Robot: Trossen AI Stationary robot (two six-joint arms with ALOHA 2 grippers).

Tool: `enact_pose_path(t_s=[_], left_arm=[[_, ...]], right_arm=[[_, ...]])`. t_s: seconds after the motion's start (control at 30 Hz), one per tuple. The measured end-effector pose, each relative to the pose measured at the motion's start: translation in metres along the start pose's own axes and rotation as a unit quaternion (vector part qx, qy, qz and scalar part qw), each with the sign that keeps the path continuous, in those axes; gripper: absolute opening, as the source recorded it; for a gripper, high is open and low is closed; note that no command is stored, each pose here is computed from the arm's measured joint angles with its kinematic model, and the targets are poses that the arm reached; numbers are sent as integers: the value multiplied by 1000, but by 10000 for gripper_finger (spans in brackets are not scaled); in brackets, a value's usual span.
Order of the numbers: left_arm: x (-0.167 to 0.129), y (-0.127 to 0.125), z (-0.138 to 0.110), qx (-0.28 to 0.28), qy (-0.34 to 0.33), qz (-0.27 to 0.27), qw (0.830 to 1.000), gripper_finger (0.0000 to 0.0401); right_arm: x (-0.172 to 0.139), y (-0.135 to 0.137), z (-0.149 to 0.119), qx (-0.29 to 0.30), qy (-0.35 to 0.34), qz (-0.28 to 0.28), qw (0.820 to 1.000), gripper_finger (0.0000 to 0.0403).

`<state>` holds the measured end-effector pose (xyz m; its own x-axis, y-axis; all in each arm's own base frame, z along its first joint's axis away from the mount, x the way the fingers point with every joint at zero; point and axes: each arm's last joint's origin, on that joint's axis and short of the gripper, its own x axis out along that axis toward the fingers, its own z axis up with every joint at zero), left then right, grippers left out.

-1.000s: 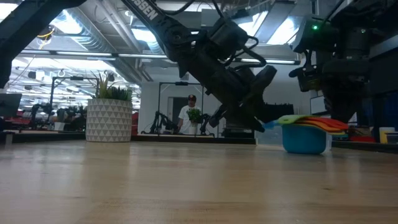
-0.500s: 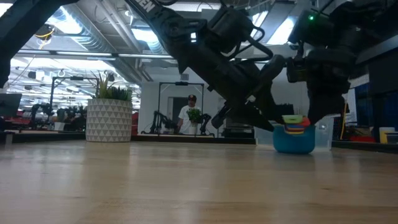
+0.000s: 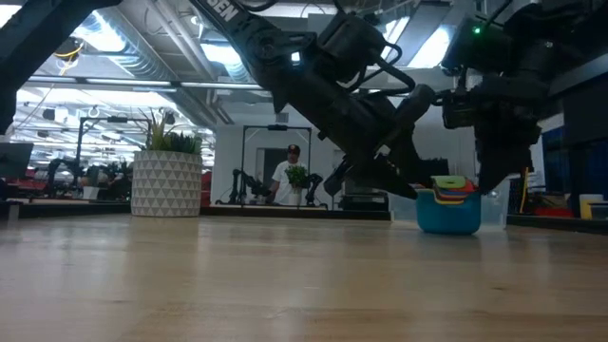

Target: Nest measuring cups in basket

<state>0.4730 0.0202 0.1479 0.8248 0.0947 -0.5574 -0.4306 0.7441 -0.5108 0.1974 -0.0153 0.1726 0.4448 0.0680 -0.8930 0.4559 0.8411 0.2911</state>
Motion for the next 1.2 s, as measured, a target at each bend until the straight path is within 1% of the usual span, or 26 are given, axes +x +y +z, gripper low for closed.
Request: enact_pose_path(t_s=[0.1,0.3,0.4,0.6,0.73,0.8,0.97,1.2], left_arm=[[0,4,4,-4,5,-6,1000,110],[0,13,11,-13,39,-47,998,110],[0,19,16,-18,41,-50,998,110],[0,26,22,-20,27,-34,999,110],[0,28,28,-21,23,-59,998,115],[0,29,30,-22,21,-63,998,120],[0,29,30,-22,22,-61,998,145],[0,29,30,-23,25,-62,998,203]], right_arm=[[-4,-2,-4,0,12,-6,1000,12],[-20,-5,-15,2,27,-15,1000,12],[-30,-6,-19,-4,16,-9,1000,12],[-45,-6,-22,-12,-21,4,1000,12],[-48,-6,-22,-14,-32,10,999,12],[-48,-6,-22,-14,-31,10,999,12],[-48,-6,-22,-26,-31,9,999,12],[-48,-6,-22,-30,-31,9,999,12]])
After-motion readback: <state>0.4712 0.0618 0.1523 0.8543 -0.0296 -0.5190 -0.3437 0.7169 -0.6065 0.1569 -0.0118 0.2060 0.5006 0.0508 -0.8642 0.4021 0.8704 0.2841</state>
